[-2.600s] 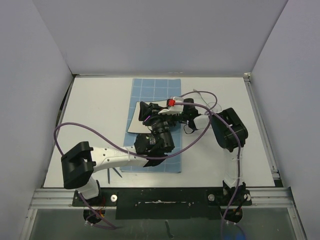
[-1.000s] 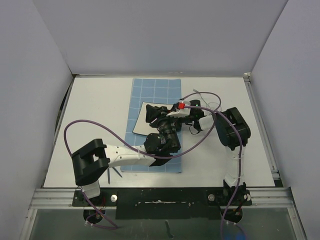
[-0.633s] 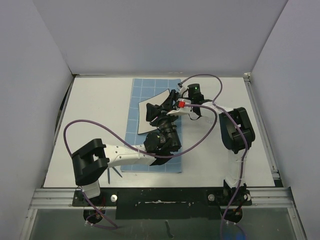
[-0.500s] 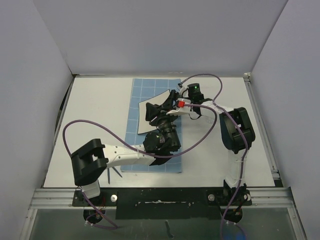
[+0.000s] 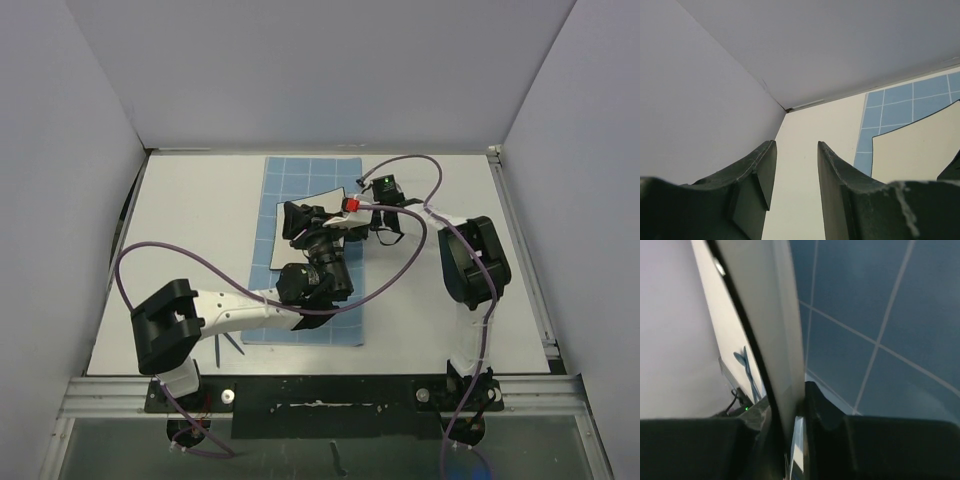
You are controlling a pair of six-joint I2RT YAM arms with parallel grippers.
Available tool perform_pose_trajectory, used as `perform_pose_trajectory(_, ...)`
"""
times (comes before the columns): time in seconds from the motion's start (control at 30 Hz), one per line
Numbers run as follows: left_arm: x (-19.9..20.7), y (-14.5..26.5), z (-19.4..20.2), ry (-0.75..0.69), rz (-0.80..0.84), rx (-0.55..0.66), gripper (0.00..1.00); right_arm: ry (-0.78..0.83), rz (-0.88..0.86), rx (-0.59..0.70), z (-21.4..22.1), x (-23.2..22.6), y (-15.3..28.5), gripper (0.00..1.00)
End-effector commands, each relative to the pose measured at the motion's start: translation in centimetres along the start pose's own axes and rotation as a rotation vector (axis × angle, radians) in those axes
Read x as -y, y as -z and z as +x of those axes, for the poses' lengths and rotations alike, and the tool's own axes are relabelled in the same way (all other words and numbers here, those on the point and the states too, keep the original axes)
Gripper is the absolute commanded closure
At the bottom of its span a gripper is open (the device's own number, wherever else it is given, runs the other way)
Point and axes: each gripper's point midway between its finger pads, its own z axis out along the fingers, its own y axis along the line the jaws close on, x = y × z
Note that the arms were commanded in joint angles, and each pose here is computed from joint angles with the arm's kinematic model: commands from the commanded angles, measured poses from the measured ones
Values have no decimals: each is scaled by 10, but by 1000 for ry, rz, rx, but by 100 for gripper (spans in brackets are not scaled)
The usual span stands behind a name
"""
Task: Set the dinner table for one person
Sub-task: Place the plate on the napkin.
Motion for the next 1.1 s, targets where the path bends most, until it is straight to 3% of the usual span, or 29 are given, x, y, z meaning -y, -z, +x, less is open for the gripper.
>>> perform_pose_trajectory(0.0,-25,-5,-15,143,-22,28,64,190,-101,79,-17,-74,30,100)
perform_pose_trajectory(0.7,-33,-4,-7,126,-22,28,64,190,-18,44,-5,-58,-7,100)
perform_pose_trajectory(0.9,-31,-5,-5,121,-25,24,64,227,31,32,-4,-51,-4,70)
perform_pose_trajectory(1.0,-31,-5,-4,119,-24,22,64,222,79,14,3,-38,-4,62)
perform_pose_trajectory(1.07,-32,-5,-2,118,-24,18,64,223,113,0,11,-25,-4,62)
